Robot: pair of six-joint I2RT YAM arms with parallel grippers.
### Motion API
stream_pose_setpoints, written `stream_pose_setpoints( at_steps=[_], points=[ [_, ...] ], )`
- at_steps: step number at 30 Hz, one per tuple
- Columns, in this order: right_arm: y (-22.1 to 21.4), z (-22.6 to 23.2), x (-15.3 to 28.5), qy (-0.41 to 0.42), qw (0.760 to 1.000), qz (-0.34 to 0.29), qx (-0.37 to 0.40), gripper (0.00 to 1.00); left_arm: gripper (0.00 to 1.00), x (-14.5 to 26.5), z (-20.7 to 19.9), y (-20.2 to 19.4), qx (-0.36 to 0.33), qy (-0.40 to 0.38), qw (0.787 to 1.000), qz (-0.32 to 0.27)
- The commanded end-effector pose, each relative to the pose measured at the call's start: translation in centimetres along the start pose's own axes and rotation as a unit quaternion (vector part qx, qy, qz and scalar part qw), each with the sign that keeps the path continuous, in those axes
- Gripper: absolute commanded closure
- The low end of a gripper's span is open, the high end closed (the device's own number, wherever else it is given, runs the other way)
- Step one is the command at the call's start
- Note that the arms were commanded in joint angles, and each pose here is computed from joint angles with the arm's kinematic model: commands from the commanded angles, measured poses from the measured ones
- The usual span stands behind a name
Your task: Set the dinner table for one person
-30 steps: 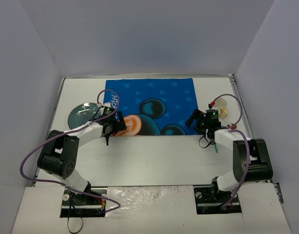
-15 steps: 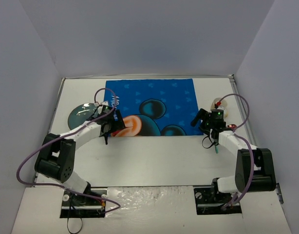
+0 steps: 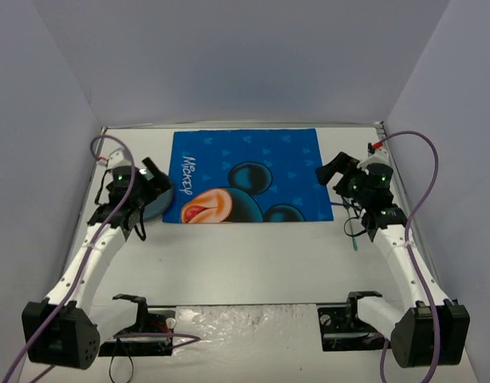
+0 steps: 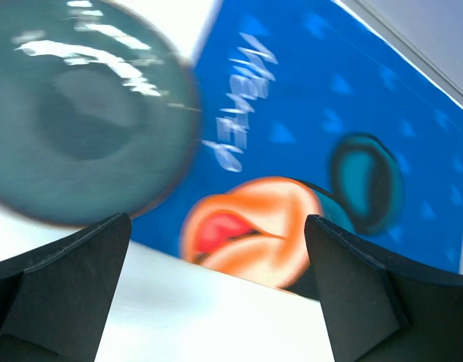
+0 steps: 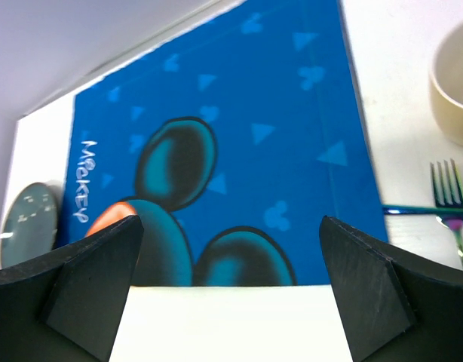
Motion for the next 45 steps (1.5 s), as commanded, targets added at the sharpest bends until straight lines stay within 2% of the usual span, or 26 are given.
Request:
stream_pose_setpoints(
  at_steps=[1,7,15,24,29,34,38,45],
  points=[
    [2.6,3.5,1.4,0.085,0.996,-0.032,0.025,0.0,0.03,0.8,3.4,0.7,0.065,0.009,0.997,-0.027],
    [2.1,5.7,2.0,0.122,0.991,-0.029,0.053,0.0,0.03,0.4,9.4,-1.4,0.151,0.074,0.985,-0.043],
    [0.8,7.8,2.9,0.161,0.983,-0.023,0.085,0.0,0.03,-2.6,13.1,-2.1,0.279,0.063,0.955,-0.079],
    [0.2,8.6,3.5,0.18,0.978,-0.022,0.103,0.0,0.04,-7.3,15.4,-3.5,0.321,0.046,0.944,-0.056],
    [0.1,8.6,3.4,0.179,0.978,-0.021,0.106,0.0,0.11,-8.8,16.5,-4.2,0.335,0.057,0.939,-0.046],
    [0.0,8.7,3.3,0.181,0.978,-0.017,0.106,0.0,0.3,-9.3,17.7,-5.2,0.355,0.068,0.931,-0.051],
    [-0.2,8.6,3.0,0.18,0.978,-0.011,0.105,0.0,0.58,-9.6,18.2,-5.7,0.364,0.074,0.927,-0.053],
    [-0.6,8.4,2.7,0.174,0.979,-0.006,0.105,0.0,0.92,-9.3,17.6,-4.8,0.372,0.05,0.925,-0.065]
  ],
)
Point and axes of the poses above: each gripper's point midway between its finger pads, its own x axis back along the fingers, its own z axis along the line the jaws close on, y = z × x, the point moved 8 cm from there along x, back along the fingers, and after that the axes turned 6 degrees about x, right-handed, at the moved point
